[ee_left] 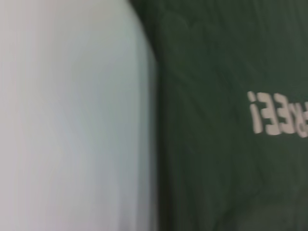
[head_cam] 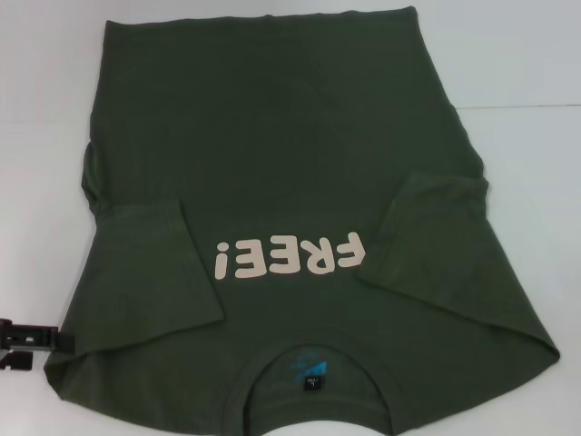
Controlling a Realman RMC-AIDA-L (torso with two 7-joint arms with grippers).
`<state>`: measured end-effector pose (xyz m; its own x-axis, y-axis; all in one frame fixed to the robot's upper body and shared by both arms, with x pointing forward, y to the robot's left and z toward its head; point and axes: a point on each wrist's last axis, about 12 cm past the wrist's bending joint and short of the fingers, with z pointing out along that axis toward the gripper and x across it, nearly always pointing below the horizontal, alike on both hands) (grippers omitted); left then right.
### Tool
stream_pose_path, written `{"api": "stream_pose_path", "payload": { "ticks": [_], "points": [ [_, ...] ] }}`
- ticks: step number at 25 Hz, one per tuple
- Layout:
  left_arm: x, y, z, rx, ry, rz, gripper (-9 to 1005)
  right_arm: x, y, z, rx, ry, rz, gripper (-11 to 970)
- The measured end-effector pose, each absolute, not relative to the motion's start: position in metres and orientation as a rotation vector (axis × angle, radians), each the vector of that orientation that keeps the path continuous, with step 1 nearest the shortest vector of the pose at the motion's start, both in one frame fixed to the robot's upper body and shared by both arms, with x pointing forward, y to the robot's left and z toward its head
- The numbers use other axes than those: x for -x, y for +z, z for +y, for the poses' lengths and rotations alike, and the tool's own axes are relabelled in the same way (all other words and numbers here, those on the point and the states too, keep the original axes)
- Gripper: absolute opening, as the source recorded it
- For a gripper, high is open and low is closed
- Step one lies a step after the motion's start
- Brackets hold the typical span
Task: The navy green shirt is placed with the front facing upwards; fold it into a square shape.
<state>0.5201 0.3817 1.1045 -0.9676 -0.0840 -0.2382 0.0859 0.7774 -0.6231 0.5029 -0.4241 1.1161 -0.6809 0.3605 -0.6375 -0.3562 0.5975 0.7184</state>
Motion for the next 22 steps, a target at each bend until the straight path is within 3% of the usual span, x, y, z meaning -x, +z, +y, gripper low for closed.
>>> {"api": "stream_pose_path", "payload": {
  "ticks": [22],
  "points": [
    [-0.526,1.089,0.371,-0.017,-0.913,2.762,936,-0.507,1.114,-0.425,-0.001,1.093,2.051,838]
  ]
}}
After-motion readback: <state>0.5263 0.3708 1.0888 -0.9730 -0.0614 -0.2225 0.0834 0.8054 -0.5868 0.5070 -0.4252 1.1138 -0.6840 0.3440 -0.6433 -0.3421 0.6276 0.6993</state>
